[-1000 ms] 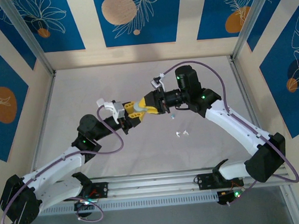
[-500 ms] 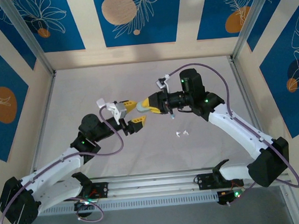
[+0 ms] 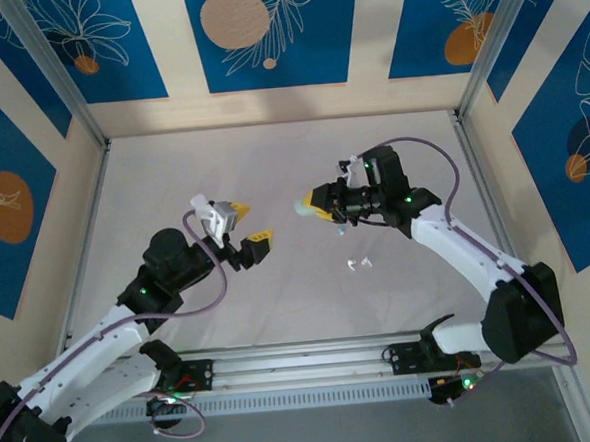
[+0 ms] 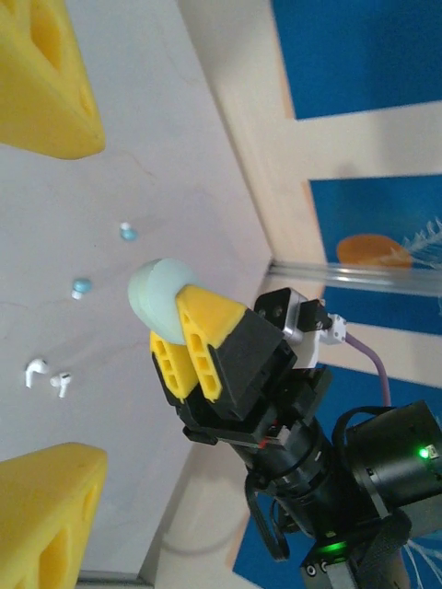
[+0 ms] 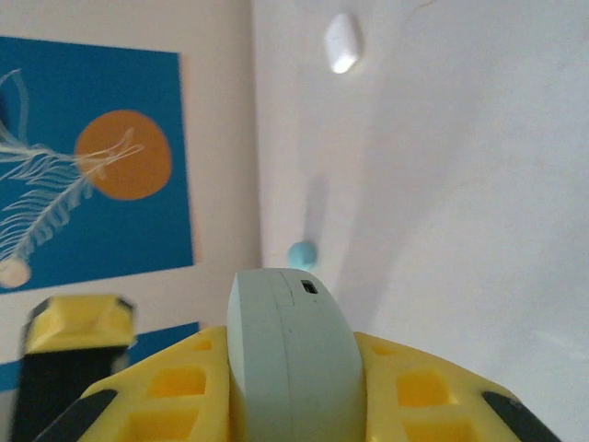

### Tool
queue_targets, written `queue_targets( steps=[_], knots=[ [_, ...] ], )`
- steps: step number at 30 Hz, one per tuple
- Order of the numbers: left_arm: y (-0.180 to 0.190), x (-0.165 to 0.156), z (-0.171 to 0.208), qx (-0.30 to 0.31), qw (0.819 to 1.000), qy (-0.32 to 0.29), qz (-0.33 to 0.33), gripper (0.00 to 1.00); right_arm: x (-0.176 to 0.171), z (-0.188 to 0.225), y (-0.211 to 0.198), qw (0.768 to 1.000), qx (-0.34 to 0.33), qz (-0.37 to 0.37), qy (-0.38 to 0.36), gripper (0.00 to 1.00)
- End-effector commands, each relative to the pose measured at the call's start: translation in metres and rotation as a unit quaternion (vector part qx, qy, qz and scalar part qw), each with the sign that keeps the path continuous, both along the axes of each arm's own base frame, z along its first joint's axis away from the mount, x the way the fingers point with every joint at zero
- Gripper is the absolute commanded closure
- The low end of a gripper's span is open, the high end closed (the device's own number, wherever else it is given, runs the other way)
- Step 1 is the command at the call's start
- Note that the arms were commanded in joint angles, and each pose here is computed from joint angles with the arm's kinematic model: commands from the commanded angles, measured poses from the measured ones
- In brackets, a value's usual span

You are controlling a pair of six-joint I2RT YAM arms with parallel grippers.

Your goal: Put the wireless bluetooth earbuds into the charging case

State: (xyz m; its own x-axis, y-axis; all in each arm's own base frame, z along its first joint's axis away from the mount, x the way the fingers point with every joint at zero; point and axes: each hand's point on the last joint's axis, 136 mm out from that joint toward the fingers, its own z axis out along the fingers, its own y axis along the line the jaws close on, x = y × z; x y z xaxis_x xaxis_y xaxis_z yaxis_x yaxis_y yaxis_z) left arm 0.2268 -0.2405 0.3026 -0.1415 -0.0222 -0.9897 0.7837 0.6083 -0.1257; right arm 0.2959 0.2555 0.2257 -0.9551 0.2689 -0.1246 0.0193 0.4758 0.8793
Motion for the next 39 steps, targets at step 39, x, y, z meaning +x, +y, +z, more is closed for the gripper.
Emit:
queue_targets(
  steps=[39],
  knots=[
    [0.106, 0.027, -0.105, 0.075, 0.910, 0.316, 0.259, 0.22, 0.100, -0.197, 0.034, 0.967, -0.196, 0.086, 0.139, 0.61]
  ],
)
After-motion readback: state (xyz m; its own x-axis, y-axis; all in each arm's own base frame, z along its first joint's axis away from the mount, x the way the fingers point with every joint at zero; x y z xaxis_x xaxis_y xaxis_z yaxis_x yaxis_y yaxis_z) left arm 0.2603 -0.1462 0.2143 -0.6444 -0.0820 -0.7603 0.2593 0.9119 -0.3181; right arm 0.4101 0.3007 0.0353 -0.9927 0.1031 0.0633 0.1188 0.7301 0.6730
